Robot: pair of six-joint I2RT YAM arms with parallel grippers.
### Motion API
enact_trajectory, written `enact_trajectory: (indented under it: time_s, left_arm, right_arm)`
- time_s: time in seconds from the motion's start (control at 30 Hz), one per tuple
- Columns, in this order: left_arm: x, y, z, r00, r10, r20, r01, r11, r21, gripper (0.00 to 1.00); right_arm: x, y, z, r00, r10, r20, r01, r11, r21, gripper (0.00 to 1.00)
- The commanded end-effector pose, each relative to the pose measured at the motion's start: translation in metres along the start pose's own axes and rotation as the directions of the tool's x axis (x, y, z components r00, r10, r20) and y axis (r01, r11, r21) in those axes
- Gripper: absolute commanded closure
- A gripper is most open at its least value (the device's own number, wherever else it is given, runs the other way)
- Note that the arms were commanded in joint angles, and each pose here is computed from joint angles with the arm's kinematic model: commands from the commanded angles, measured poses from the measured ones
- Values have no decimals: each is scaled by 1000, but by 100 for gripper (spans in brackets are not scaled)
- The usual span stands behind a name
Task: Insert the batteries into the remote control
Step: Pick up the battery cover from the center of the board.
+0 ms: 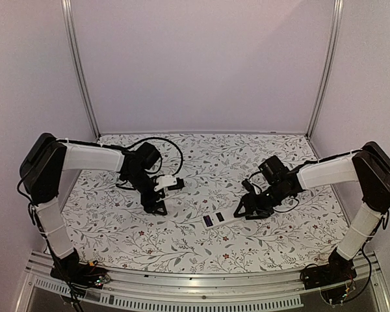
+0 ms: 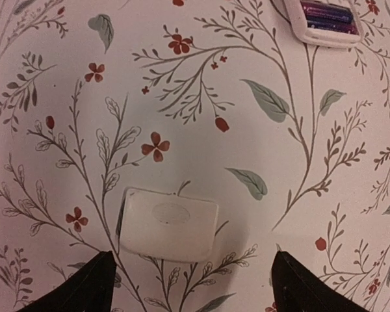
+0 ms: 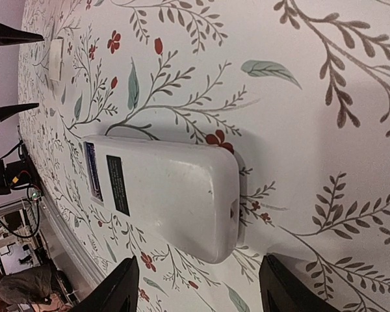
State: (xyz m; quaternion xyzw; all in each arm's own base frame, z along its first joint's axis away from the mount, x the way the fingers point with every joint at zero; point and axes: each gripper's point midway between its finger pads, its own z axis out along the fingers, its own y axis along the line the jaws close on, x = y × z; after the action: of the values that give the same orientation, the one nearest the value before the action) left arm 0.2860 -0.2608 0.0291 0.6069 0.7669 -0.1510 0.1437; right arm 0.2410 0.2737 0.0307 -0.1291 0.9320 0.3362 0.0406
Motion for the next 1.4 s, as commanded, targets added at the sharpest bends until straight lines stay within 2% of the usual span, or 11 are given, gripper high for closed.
enact_trajectory:
  time_s: [0.0,0.43,0.8,0.97,1.1,1.2,1.37]
  left_arm:
    - [-4,20,5,998,58,14,-57,997,-45,16]
    - [-1,21,17,994,109,-7,-110,994,-23,26]
    - [10,6,36,977,190,-100,-194,981,-26,35]
    - [14,2,40,969,202,-139,-208,978,-27,54]
    - [12,-1,34,966,209,-152,-219,974,-50,57]
    - [0,-7,26,966,216,-140,-228,970,-82,58]
    - [-32,-27,9,986,155,-55,-161,979,-122,58]
  right_arm:
    - [16,-11,6,997,33,-68,-32,999,16,36]
    - [17,-9,10,995,34,-90,-35,999,-9,39]
    - [18,-9,11,994,39,-101,-42,999,-23,40]
    - [19,-8,11,994,40,-103,-43,999,-26,41]
    - [20,-7,13,993,41,-110,-46,998,-40,41]
    - [22,-6,14,991,49,-122,-56,997,-56,41]
    - [24,-5,14,991,52,-126,-60,996,-62,42]
